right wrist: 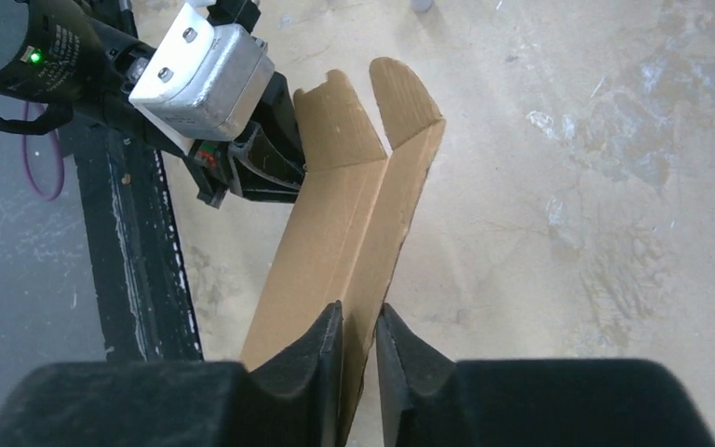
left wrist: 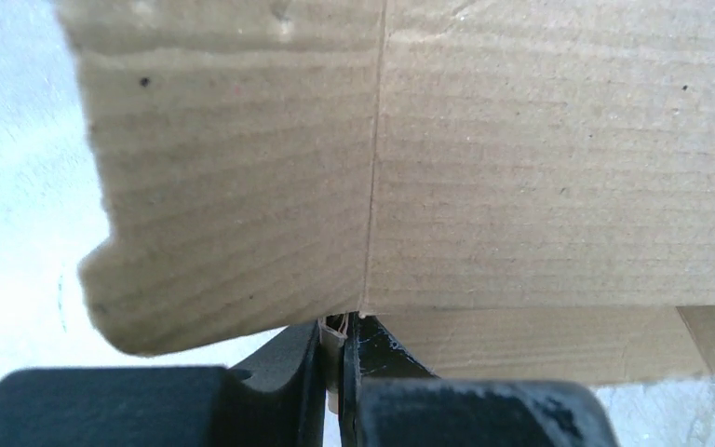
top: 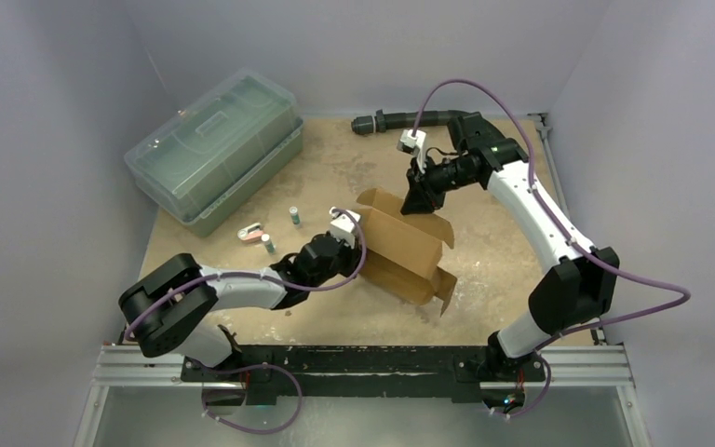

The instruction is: Fold the paper box

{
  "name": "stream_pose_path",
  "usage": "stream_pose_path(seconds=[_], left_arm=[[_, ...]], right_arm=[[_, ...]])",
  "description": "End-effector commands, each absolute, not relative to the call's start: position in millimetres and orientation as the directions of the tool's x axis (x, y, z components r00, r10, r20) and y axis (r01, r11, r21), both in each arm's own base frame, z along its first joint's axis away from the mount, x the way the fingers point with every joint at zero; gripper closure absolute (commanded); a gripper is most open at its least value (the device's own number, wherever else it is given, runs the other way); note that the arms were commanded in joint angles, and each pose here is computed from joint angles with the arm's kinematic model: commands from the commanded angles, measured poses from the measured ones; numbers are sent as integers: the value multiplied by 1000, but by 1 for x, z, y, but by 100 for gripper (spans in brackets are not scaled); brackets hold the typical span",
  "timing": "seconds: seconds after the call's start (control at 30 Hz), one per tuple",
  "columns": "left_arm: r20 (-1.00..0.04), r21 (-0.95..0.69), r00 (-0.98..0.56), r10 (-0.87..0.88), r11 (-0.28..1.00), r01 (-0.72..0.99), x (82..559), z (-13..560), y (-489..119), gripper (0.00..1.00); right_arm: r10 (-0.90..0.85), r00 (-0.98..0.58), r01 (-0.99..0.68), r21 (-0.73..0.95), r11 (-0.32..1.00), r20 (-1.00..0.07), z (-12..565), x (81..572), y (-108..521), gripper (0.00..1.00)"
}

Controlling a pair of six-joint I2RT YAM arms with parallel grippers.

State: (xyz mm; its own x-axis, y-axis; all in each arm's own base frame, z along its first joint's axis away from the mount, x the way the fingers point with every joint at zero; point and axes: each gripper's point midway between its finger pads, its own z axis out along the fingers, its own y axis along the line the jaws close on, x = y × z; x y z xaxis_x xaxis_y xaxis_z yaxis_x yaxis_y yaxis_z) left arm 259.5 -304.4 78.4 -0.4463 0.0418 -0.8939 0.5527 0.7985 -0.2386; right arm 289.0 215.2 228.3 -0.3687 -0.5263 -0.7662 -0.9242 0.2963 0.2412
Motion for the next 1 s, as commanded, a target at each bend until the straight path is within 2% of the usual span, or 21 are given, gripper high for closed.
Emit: stream_pose_path(seconds=[0.0,0.07,0.23,0.33,0.97], left_arm=[[-864,-313,-504,8,776,548,254,93,-314,100],[-852,-321,-524,11,778,540,252,92,-315,100],[-829,-326,-558,37,779,535,247,91,-314,100],[-815,-322,-577,54,786,528,245,88,-312,96],[-776,-353,-631,-4,832,429,246,86,-303,60]], right_arm=[[-503,-382,-921,274,278,-775,225,287,220,89],[-504,-385,-920,276,280,-773,223,288,220,100],[-509,-366,-924,241,296,-779,228,293,218,100],[-515,-360,-925,224,308,-778,227,296,216,100],[-538,-391,-915,255,312,-746,197,292,213,100]])
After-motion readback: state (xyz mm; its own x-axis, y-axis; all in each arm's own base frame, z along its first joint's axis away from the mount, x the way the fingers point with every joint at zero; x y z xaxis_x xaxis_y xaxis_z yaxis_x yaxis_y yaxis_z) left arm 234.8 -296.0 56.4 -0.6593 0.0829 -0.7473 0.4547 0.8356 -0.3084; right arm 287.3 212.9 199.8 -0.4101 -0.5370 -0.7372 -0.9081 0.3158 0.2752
